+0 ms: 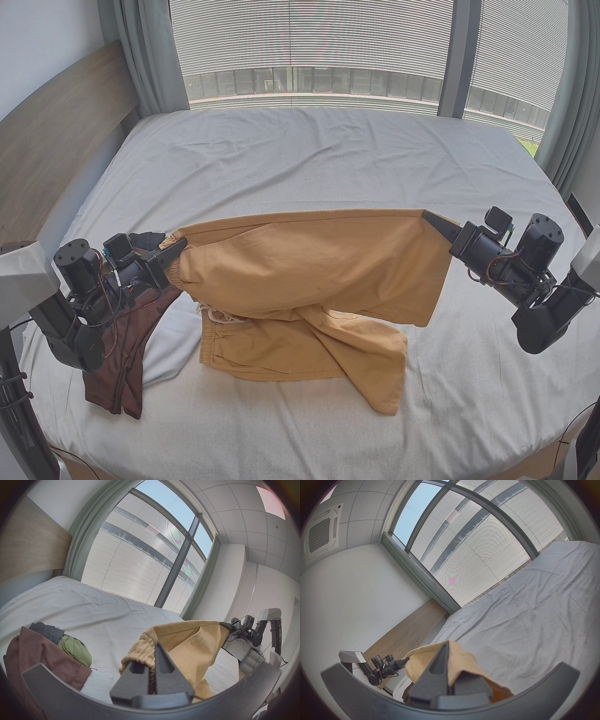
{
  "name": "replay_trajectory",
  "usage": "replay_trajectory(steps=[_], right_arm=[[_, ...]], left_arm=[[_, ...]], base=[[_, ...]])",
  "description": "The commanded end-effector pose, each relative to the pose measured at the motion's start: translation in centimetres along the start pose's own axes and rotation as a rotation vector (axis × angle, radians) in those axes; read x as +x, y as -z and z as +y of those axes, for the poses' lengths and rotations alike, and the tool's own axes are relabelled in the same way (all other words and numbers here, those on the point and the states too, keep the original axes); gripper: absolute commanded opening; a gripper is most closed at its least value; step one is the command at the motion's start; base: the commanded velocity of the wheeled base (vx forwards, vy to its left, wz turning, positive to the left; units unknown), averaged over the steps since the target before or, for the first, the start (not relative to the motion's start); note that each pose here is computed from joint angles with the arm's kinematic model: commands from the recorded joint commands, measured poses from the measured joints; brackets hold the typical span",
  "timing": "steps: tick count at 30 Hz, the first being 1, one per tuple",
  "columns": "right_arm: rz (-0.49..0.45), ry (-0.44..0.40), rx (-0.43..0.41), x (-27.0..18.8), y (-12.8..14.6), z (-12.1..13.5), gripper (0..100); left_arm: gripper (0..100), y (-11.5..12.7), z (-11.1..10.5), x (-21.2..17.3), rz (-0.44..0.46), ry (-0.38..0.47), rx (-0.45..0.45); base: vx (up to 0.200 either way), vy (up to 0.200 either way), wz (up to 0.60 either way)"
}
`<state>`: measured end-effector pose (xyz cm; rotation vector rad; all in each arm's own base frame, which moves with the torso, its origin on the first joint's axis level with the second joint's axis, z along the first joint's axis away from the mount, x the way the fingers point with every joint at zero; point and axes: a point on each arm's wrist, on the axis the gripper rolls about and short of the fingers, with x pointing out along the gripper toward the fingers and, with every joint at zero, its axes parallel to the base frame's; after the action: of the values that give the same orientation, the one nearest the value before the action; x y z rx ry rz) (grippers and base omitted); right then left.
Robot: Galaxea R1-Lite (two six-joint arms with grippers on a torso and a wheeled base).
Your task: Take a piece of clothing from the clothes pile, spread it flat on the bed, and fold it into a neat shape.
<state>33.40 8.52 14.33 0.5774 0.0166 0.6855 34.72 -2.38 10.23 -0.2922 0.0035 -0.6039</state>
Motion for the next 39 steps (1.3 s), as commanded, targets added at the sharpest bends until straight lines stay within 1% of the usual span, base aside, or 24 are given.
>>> replay_trajectory(steps=[1,24,30,33,39], right_arm=[[-0.007,0.002,-0.003,0.0,-0.1,-0.1,0],[-0.019,0.021,-0.008,-0.2,-0.6,-0.8,0],[-0.018,0.011,-0.009,0.0,-0.5,-0.6,0],[0.006,0.035,0.004,0.7,0.0,-1.6,0],[0.014,0.071,0.009,2.3,-0.3,-3.6,0]], left_arm=[[0,0.1,0.1,0.1,0.0,-0.001,-0.001],[0,-0.1,0.1,0.3,-0.009,0.0,0.008],[0,-0.4,-0.1,0.5,-0.019,0.005,0.012],[0,-0.5,0.3,1.1,-0.037,-0.006,0.016],[0,-0.3,1.3,2.7,-0.083,-0.054,0.029]], base=[[0.0,0.0,0.0],[0.0,0.0,0.0],[0.0,0.0,0.0],[0.0,0.0,0.0],[0.0,0.0,0.0]])
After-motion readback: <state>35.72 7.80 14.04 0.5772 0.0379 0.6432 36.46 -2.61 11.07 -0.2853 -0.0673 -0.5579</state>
